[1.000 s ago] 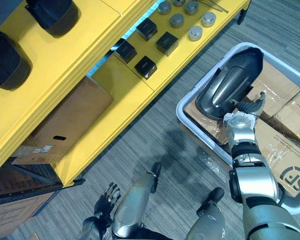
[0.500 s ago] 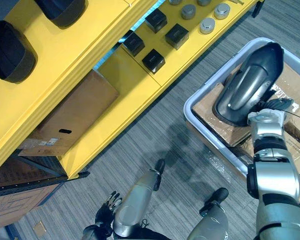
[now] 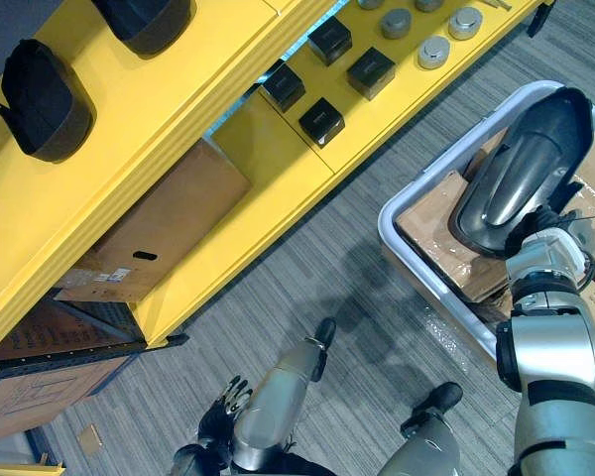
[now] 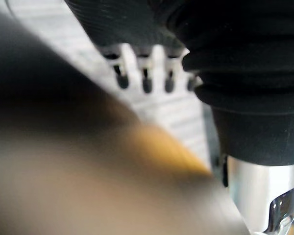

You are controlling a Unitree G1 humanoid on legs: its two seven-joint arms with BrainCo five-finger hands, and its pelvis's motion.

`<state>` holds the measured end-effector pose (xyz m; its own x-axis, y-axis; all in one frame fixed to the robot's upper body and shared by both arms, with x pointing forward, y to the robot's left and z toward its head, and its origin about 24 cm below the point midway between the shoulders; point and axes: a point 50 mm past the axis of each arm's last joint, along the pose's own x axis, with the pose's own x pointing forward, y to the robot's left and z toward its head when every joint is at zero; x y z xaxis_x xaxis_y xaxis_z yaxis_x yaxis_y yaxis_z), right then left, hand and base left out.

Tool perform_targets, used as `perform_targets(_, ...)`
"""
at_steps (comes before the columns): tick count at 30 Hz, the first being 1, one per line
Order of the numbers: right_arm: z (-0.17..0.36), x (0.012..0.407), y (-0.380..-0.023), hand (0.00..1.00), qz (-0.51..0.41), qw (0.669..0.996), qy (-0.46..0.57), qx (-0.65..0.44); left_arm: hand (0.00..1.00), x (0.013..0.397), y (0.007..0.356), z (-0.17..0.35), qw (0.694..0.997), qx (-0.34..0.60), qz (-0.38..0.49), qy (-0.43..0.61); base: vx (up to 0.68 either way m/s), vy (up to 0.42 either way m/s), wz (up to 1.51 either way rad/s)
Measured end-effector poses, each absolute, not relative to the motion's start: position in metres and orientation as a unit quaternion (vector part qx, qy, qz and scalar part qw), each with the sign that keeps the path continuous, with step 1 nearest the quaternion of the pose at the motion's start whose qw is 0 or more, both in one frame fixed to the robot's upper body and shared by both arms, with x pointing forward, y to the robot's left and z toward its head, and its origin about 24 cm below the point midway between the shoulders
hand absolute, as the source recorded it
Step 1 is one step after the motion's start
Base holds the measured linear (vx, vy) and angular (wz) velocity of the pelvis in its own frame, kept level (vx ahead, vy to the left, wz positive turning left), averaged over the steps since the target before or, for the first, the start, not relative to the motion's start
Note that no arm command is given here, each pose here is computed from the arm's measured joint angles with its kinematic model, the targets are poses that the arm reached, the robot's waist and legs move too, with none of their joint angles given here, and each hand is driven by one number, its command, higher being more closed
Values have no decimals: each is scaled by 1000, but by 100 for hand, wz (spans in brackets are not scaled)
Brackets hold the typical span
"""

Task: Walk over and take plastic housings, then place them on the shelf

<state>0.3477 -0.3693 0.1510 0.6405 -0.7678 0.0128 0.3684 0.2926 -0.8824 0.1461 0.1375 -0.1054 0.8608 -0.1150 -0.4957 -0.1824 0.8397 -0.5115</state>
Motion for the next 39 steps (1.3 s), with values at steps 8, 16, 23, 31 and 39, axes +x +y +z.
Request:
perform_targets(8, 150, 360, -332, 100, -309, 787, 82, -527, 0, 189, 183, -50, 971, -176, 115, 116, 42, -48, -17)
perform_targets(16, 100, 354, -261, 100, -210, 827, 30, -521, 0, 236, 209, 29, 988, -112, 104, -35, 50, -62, -26)
perform_targets(23, 61, 341, -214, 100, -168, 856, 32, -488, 0, 282, 173, 45, 997, -75, 23, -15, 22, -28, -23)
perform_targets(31, 83, 343, -176, 100, -135, 852, -93, -497, 0, 313, 147, 38, 997, -25, -50, 61, -75, -12, -23)
perform_targets(39, 95, 340, -158, 100, -102, 828, -180, -521, 0, 322, 128, 38, 987, -62, -94, 111, -69, 3, -13)
